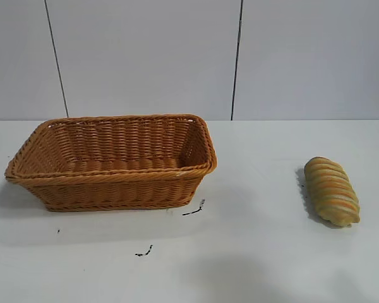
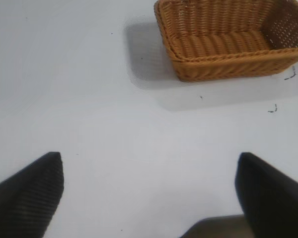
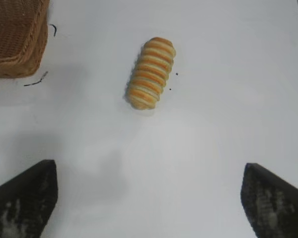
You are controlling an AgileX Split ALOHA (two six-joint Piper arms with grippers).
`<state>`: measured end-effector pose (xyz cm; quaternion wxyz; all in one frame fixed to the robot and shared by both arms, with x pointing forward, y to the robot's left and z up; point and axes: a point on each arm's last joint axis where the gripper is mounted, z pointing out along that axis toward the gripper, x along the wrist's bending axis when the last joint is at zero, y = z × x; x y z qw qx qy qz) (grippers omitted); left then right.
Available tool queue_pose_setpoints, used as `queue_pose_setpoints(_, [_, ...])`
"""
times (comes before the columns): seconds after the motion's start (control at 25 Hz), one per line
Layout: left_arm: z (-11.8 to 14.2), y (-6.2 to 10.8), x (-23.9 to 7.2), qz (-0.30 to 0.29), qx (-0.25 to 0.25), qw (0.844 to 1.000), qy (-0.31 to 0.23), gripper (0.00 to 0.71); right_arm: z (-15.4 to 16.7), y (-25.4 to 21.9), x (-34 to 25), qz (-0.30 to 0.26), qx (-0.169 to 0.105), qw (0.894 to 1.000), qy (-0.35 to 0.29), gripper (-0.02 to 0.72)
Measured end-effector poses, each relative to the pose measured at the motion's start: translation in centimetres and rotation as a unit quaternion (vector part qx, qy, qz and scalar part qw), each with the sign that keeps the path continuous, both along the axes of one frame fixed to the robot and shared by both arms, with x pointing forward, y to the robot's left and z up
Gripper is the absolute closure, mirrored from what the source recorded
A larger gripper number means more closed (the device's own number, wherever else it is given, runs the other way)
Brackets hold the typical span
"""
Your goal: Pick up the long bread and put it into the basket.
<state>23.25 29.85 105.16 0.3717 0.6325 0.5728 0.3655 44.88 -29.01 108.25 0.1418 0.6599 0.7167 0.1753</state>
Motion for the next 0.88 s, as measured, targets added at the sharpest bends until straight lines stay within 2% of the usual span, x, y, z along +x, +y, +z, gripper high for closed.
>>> queue_pose_setpoints(0.2, [0.0,0.0,0.0,0.0,0.0,1.0,0.0,0.018,-2.7,0.1,6.3,0.0,-0.001,0.998,0.065,0.014])
queue_pose_setpoints(0.44, [0.0,0.0,0.0,0.0,0.0,1.0,0.0,0.018,-6.6,0.3,12.4,0.0,-0.002,0.994,0.107,0.014])
queue_pose_setpoints(0.64, [0.0,0.0,0.0,0.0,0.0,1.0,0.0,0.018,-10.5,1.5,15.5,0.015,-0.007,0.992,0.126,0.014])
queue_pose_setpoints(0.88, [0.0,0.0,0.0,0.0,0.0,1.0,0.0,0.018,-15.3,1.6,17.1,-0.008,-0.005,0.988,0.153,0.014])
